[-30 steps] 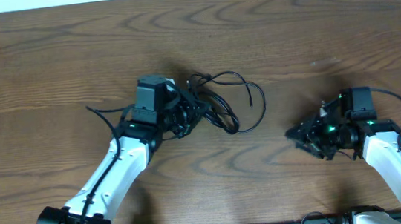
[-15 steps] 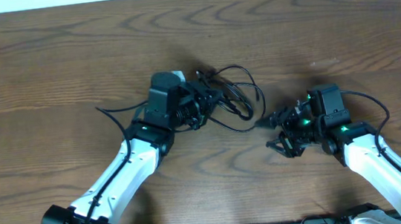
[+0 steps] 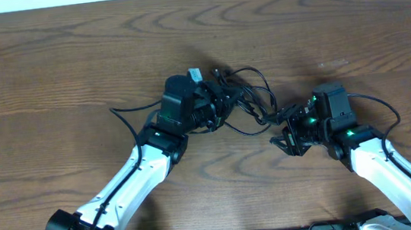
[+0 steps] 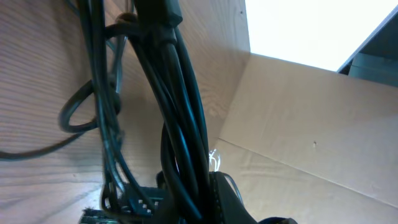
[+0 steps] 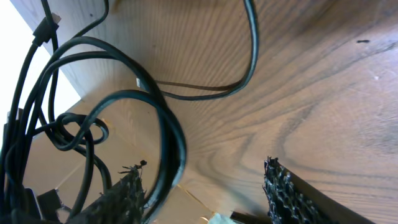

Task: Untangle cables

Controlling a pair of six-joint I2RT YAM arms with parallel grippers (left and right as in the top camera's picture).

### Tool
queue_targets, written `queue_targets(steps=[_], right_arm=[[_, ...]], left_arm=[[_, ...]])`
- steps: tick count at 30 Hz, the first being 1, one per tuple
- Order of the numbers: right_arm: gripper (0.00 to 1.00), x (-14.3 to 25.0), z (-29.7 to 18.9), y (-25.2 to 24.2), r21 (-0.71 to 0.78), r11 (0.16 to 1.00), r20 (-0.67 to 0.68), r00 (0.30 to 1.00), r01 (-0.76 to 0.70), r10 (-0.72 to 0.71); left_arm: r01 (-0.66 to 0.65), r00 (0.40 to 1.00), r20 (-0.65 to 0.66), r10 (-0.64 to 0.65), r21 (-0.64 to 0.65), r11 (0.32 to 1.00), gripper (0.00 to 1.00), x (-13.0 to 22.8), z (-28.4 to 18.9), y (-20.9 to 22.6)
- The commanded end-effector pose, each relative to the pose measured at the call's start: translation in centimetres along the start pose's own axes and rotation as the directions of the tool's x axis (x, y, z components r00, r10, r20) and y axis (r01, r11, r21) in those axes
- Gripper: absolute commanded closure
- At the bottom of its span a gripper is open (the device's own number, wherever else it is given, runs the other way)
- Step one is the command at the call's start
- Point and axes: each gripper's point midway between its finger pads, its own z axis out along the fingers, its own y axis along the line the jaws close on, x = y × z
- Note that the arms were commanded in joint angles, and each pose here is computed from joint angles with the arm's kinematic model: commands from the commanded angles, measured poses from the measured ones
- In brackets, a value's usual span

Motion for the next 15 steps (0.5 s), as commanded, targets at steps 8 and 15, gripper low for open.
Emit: queue_targets(steps=[8,15], right_arm=[[0.41,0.7,0.4,0.8,-0.025,0.999,-0.016,1.000,-0.025,0.025],[0.59,0.7,0.3,1.6,-0.053,0.998,-0.016,0.999,-0.028,0.027]], left_arm=[[-0.003,0.998,-0.067,0.006,0.057,0.998,0.92,3.3,0.5,-2.3],[0.009,0.996,-0.094,0.001,0.101,0.995,0.92,4.3,0.6,-3.5]])
